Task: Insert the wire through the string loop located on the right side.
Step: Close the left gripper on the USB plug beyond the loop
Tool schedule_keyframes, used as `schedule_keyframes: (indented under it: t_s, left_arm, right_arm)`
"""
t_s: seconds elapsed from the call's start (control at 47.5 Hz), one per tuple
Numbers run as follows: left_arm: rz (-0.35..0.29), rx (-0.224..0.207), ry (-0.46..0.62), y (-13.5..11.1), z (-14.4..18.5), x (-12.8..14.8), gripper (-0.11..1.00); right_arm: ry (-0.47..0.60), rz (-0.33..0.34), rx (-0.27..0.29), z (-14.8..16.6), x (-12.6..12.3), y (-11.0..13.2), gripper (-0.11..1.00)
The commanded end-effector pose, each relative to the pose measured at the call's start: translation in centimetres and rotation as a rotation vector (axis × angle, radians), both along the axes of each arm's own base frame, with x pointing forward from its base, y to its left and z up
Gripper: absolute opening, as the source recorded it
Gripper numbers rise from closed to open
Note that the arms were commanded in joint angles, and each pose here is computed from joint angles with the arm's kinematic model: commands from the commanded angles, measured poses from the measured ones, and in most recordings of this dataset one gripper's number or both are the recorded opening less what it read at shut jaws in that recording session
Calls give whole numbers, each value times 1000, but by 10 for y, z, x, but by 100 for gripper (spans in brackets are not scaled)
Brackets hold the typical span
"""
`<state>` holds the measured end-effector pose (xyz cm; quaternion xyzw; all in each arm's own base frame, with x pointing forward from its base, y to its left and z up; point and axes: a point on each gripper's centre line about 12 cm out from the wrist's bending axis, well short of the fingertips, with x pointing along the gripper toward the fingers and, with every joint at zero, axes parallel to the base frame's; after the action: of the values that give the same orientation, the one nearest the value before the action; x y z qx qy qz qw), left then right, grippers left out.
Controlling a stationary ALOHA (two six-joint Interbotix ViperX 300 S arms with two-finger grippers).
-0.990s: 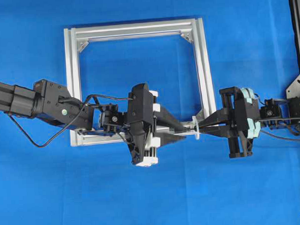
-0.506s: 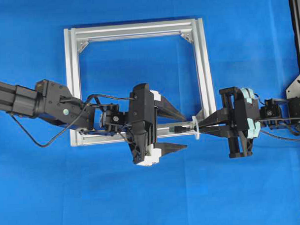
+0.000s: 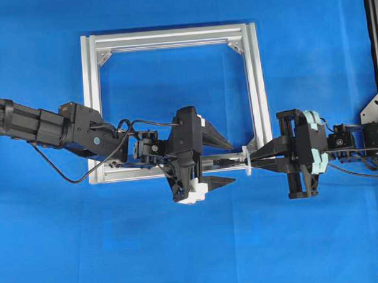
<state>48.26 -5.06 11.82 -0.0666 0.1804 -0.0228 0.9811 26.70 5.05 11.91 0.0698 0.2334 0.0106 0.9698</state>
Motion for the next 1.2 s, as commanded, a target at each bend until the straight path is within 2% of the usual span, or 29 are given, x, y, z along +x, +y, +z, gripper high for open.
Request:
schedule_keyframes:
  t_s: [0.0,1.18]
  left_arm:
    - [1,-4,-37,0,14,4,92]
    - [0,-3,-12,0,9,3,91]
  right_arm:
    - [-24,-3,4,5,4,0,-3]
    - [-21,-4,5,5,4,0,-3]
